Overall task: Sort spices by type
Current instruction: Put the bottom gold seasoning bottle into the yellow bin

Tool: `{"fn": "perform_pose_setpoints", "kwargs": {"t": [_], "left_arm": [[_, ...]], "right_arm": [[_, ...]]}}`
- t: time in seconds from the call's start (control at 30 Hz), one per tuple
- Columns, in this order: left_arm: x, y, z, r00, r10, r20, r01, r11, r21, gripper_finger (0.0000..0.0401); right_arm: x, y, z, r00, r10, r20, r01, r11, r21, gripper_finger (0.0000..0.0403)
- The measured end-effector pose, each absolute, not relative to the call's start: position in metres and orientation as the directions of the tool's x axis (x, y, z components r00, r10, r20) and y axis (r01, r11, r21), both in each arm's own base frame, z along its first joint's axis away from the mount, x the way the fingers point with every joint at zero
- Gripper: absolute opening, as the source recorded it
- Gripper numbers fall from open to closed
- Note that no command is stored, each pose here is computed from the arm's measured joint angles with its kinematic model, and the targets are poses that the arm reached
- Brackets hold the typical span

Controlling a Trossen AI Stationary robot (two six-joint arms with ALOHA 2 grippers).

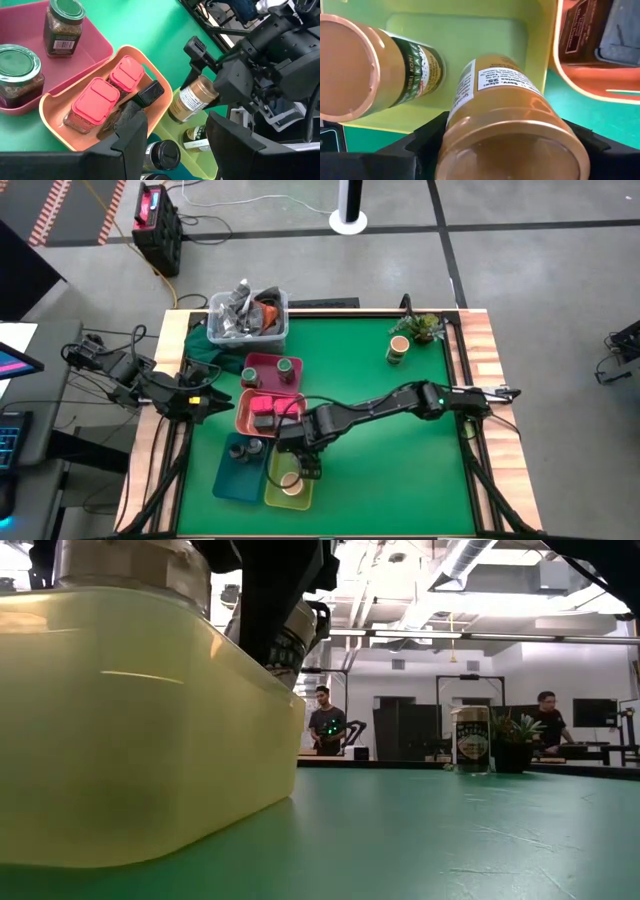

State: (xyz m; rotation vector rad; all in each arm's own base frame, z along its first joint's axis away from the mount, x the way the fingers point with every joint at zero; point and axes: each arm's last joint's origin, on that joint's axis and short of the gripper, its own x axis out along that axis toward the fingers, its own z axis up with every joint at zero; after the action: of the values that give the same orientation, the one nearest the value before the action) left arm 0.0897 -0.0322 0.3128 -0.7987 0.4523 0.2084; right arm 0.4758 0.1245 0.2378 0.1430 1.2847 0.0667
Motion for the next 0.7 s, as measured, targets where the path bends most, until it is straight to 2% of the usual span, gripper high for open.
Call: {"fn": "perform_pose_setpoints", "kwargs": {"t": [0.17,0.43,0.7], "left_arm": [[0.0897,-0.0322,0.3127,0.885,0.011,-0.466,-0.348,0.680,-0.645,0.0193],[0.0896,-0.0322,0.3129,0.885,0.012,-0.465,-0.349,0.679,-0.647,0.0193],[0.0896,-0.0322,0.3128,0.885,0.011,-0.465,-0.349,0.678,-0.647,0.0193]], "right_arm": [[0.4760,0.1246,0.2378,0.283,0.130,-0.950,0.030,0.989,0.144,0.0323],[0.4777,0.1218,0.2381,0.294,0.132,-0.947,0.036,0.988,0.149,0.0360],[0.4710,0.1156,0.2462,0.260,0.131,-0.957,0.076,0.985,0.156,0.0363]]}}
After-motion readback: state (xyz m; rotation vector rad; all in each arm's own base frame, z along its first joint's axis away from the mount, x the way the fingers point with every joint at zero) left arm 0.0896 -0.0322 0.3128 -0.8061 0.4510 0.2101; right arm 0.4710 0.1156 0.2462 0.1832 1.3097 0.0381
